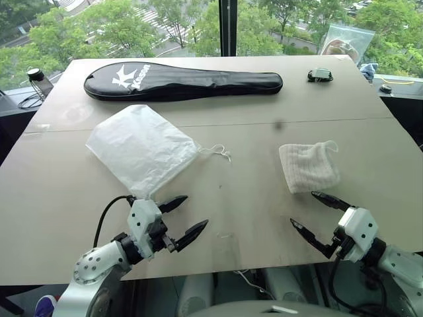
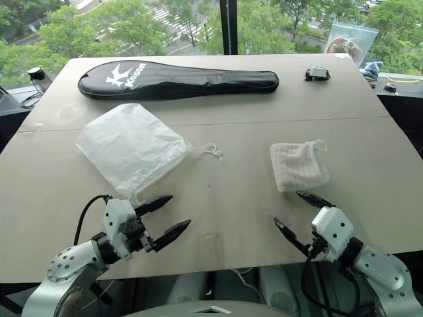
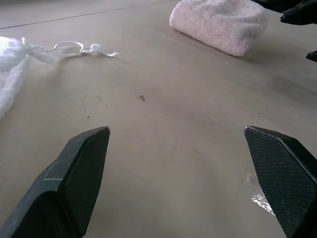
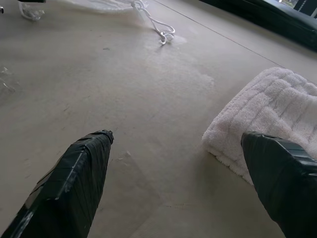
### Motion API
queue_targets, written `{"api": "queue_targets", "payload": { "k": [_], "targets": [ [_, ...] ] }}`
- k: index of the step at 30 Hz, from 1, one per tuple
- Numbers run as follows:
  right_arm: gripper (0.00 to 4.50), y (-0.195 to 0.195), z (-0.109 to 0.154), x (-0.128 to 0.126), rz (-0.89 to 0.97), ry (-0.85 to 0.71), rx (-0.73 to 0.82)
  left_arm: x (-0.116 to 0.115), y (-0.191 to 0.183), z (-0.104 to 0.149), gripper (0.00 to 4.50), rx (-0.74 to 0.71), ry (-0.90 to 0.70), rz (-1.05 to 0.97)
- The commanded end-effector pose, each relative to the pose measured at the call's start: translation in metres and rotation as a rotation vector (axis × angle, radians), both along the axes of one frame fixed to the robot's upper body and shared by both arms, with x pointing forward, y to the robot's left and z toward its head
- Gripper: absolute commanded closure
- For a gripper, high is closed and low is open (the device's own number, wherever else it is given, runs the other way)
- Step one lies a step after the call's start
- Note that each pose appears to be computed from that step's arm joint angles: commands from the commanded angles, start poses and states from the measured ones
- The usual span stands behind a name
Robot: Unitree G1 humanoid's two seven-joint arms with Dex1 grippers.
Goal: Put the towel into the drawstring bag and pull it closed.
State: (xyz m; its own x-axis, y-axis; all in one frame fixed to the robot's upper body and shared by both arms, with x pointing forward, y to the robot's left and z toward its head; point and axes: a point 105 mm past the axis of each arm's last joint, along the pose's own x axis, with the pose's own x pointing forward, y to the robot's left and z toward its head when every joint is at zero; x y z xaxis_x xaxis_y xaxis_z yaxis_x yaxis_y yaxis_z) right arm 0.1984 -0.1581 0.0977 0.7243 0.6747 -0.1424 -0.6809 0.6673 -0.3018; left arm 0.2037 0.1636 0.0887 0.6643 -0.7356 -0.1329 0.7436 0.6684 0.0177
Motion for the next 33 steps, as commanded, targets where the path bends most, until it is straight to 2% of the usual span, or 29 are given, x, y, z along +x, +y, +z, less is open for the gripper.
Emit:
{"api": "queue_targets", "payload": {
  "k": [1, 3, 7, 11, 18, 23, 31, 32, 33],
  "targets": [
    [0.05, 0.014, 0.016, 0.001, 0.062, -0.086, 0.023, 0.012, -0.005, 0.022, 0.00, 0.005, -0.109, 0.047],
    [0.05, 0.030, 0.033, 0.002, 0.141, -0.173, 0.029, 0.033, 0.000, 0.043, 0.00, 0.064, -0.248, 0.181],
    [0.05, 0.038, 0.042, 0.002, 0.194, -0.193, 0.041, 0.054, 0.015, 0.051, 0.00, 0.262, -0.392, 0.405],
    [0.05, 0.042, 0.046, 0.003, 0.213, -0.199, 0.047, 0.058, 0.022, 0.054, 0.00, 0.511, -0.547, 0.528],
    [0.05, 0.043, 0.043, 0.007, 0.190, -0.206, 0.035, 0.060, 0.022, 0.040, 0.00, 0.781, -0.613, 0.498],
    [0.05, 0.041, 0.039, 0.009, 0.167, -0.201, 0.021, 0.068, 0.023, 0.033, 0.00, 0.858, -0.608, 0.525],
    [0.05, 0.038, 0.034, 0.013, 0.109, -0.189, 0.038, 0.093, 0.027, 0.022, 0.00, 0.935, -0.573, 0.571],
    [0.00, 0.038, 0.034, 0.014, 0.088, -0.190, 0.036, 0.097, 0.027, 0.023, 0.39, 0.929, -0.566, 0.570],
    [0.00, 0.037, 0.034, 0.016, 0.070, -0.193, 0.033, 0.100, 0.027, 0.024, 0.51, 0.924, -0.560, 0.569]
  ]
}}
